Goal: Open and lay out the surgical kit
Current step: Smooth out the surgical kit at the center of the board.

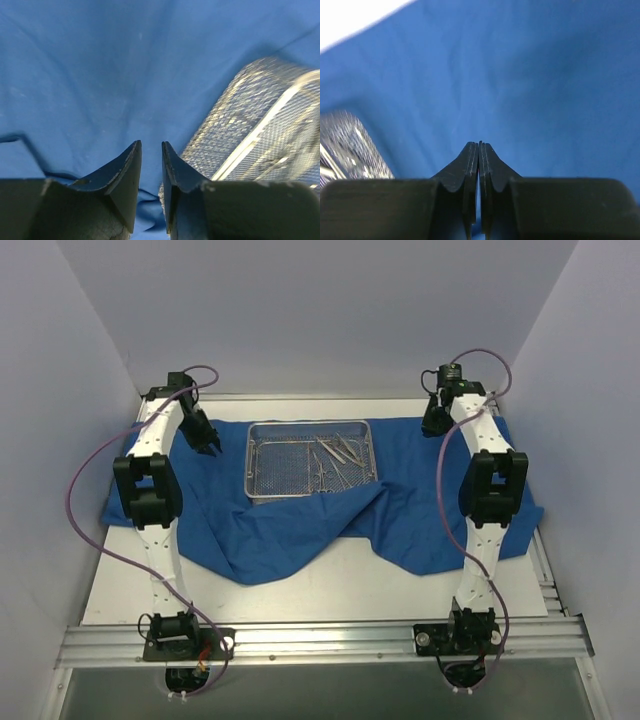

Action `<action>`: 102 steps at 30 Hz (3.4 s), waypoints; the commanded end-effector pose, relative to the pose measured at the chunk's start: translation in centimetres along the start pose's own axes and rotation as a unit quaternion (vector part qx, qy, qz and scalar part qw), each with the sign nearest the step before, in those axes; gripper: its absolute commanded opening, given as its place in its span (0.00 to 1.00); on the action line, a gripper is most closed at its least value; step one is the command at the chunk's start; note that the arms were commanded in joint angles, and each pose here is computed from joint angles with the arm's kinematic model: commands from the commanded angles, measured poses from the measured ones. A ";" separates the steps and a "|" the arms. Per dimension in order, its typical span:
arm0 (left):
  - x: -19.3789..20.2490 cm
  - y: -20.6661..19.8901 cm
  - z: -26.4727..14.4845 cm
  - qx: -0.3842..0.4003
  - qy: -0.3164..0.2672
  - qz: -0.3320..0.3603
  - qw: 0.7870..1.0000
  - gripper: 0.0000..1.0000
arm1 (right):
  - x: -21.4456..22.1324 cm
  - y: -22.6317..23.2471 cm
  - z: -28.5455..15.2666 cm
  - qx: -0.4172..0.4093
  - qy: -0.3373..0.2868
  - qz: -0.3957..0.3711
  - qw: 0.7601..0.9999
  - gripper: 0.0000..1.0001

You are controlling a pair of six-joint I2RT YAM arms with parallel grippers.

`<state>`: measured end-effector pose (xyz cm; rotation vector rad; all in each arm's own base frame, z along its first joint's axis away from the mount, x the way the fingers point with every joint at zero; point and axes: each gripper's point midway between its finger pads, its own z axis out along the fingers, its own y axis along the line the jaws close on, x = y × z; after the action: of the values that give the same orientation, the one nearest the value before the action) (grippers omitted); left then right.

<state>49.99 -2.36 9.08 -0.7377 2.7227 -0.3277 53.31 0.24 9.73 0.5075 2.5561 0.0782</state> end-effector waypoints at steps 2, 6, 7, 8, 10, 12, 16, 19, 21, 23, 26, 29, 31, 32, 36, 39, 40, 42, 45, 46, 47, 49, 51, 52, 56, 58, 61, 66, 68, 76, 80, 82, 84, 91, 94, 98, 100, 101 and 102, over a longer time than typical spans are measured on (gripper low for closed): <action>-0.7 -0.2 -0.7 -0.011 -0.033 0.028 0.999 0.32 | 3.6 -0.3 -1.2 0.027 0.023 -0.029 0.999 0.01; 0.1 1.0 1.4 -0.048 -0.005 0.031 0.998 0.30 | 5.4 -1.3 0.4 0.062 0.037 -0.043 0.996 0.11; 0.3 1.6 2.3 -0.060 0.003 0.031 0.998 0.30 | 5.7 -1.5 0.6 0.067 0.039 -0.050 0.996 0.16; 0.1 1.5 2.3 -0.063 0.002 0.034 0.997 0.31 | 6.0 -1.6 1.2 0.073 0.042 -0.057 0.995 0.21; 0.4 1.7 3.4 -0.074 0.009 0.044 0.996 0.32 | 6.3 -1.8 1.7 0.084 0.047 -0.068 0.993 0.28; 0.4 1.8 3.8 -0.078 0.014 0.045 0.996 0.32 | 7.1 -2.3 2.6 0.091 0.061 -0.069 0.992 0.28; 1.0 2.2 6.3 -0.085 0.043 0.041 0.995 0.33 | 8.6 -2.6 4.5 0.096 0.084 -0.071 0.989 0.34; 0.8 2.2 7.4 -0.086 0.053 0.045 0.994 0.34 | 9.7 -2.9 6.3 0.102 0.105 -0.074 0.986 0.40; 1.0 2.4 8.2 -0.083 0.064 0.040 0.994 0.34 | 10.6 -3.5 7.7 0.108 0.123 -0.072 0.984 0.43; 0.3 2.0 8.4 -0.068 0.055 0.035 0.996 0.34 | 10.8 -3.9 8.8 0.108 0.134 -0.062 0.983 0.43; -0.5 1.7 8.9 -0.052 0.047 0.028 0.997 0.35 | 10.5 -4.7 9.9 0.114 0.140 -0.048 0.982 0.44; -1.2 1.1 9.5 -0.030 0.041 0.021 0.998 0.35 | 10.2 -5.3 10.5 0.118 0.143 -0.042 0.982 0.45; -1.3 0.6 10.1 -0.016 0.041 0.020 0.999 0.35 | 10.4 -5.4 10.7 0.119 0.146 -0.041 0.981 0.45; -1.9 0.1 10.2 -0.004 0.031 0.022 0.999 0.35 | 10.6 -5.4 10.9 0.119 0.149 -0.040 0.981 0.46; -2.9 -0.5 10.9 0.015 0.016 0.016 1.000 0.36 | 10.6 -7.0 11.4 0.126 0.156 -0.026 0.979 0.47; -4.1 -0.7 11.4 0.033 0.003 -0.001 0.999 0.37 | 10.7 -7.1 11.8 0.128 0.161 -0.026 0.978 0.48; -4.6 -0.8 11.5 0.041 -0.004 -0.004 0.999 0.37 | 10.7 -7.2 11.9 0.127 0.162 -0.022 0.978 0.48; -5.1 -0.6 12.0 0.051 -0.007 -0.016 0.999 0.38 | 10.7 -7.3 12.2 0.125 0.163 -0.018 0.978 0.48; -6.6 -0.9 12.1 0.073 -0.024 -0.026 0.997 0.38 | 10.7 -7.2 12.8 0.120 0.167 -0.019 0.978 0.49; -7.1 -1.1 12.0 0.080 -0.033 -0.026 0.996 0.39 | 10.3 -6.8 12.8 0.116 0.164 -0.020 0.979 0.49; -7.4 -1.1 12.0 0.086 -0.036 -0.030 0.995 0.39 | 10.5 -6.8 13.2 0.113 0.169 -0.019 0.979 0.49; -8.4 -0.9 11.9 0.098 -0.048 -0.034 0.993 0.40 | 10.4 -6.4 13.3 0.109 0.168 -0.016 0.980 0.49; -9.0 -1.0 11.7 0.108 -0.055 -0.037 0.992 0.41 | 10.6 -6.0 13.2 0.104 0.171 -0.013 0.980 0.49; -9.7 -0.8 11.4 0.114 -0.063 -0.041 0.991 0.41 | 11.2 -6.1 13.3 0.106 0.176 -0.014 0.979 0.49; -11.1 -1.7 8.8 0.143 -0.080 -0.046 0.985 0.41 | 10.6 -5.8 12.6 0.100 0.162 -0.016 0.982 0.49; -12.7 -3.3 4.5 0.156 -0.120 -0.035 0.980 0.44 | 10.0 -4.7 12.2 0.078 0.157 -0.020 0.984 0.50; -13.5 -3.6 -1.2 0.134 -0.161 -0.037 0.977 0.48 | 8.0 -3.5 11.2 0.064 0.138 -0.019 0.988 0.53; -10.5 -0.1 -4.8 0.047 -0.148 -0.033 0.987 0.51 | 5.9 -2.3 9.6 0.053 0.109 -0.024 0.992 0.62; -8.7 2.0 -4.7 0.002 -0.123 -0.025 0.992 0.51 | 5.2 -2.0 8.8 0.049 0.101 -0.025 0.993 0.66; -3.7 4.6 -5.9 -0.081 -0.091 0.031 0.992 0.50 | 1.4 1.7 1.0 0.020 0.024 -0.064 0.997 0.68; -1.1 5.3 -4.0 -0.120 -0.058 0.053 0.990 0.50 | 2.7 3.6 -2.7 -0.010 0.014 -0.080 0.997 0.68; -0.5 5.4 -3.3 -0.132 -0.050 0.060 0.988 0.50 | 2.9 5.0 -5.0 -0.036 0.001 -0.083 0.996 0.69; 0.1 5.4 -2.3 -0.142 -0.042 0.066 0.987 0.50 | 4.4 5.3 -5.5 -0.046 0.012 -0.087 0.995 0.69; 1.1 6.2 -0.2 -0.160 -0.009 0.057 0.985 0.47 | 6.7 5.0 -8.9 -0.064 0.012 -0.093 0.994 0.69; 1.7 7.0 0.0 -0.184 0.005 0.050 0.982 0.46 | 7.2 4.5 -9.4 -0.063 0.012 -0.094 0.993 0.69; 2.3 7.4 -0.1 -0.202 0.008 0.054 0.978 0.47 | 7.9 4.3 -9.1 -0.062 0.018 -0.097 0.993 0.69; 2.5 7.5 -0.2 -0.209 0.007 0.058 0.976 0.48 | 8.0 4.4 -9.0 -0.065 0.020 -0.096 0.993 0.69; 2.5 7.6 -0.2 -0.212 0.007 0.057 0.976 0.48 | 8.1 4.4 -9.0 -0.066 0.021 -0.096 0.993 0.69; 2.6 7.7 -0.3 -0.215 0.008 0.056 0.975 0.48 | 8.1 4.4 -9.0 -0.066 0.022 -0.096 0.993 0.69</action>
<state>44.53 2.50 5.07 -0.6714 2.8919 0.2385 43.94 7.70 12.25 0.2255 2.6479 0.1699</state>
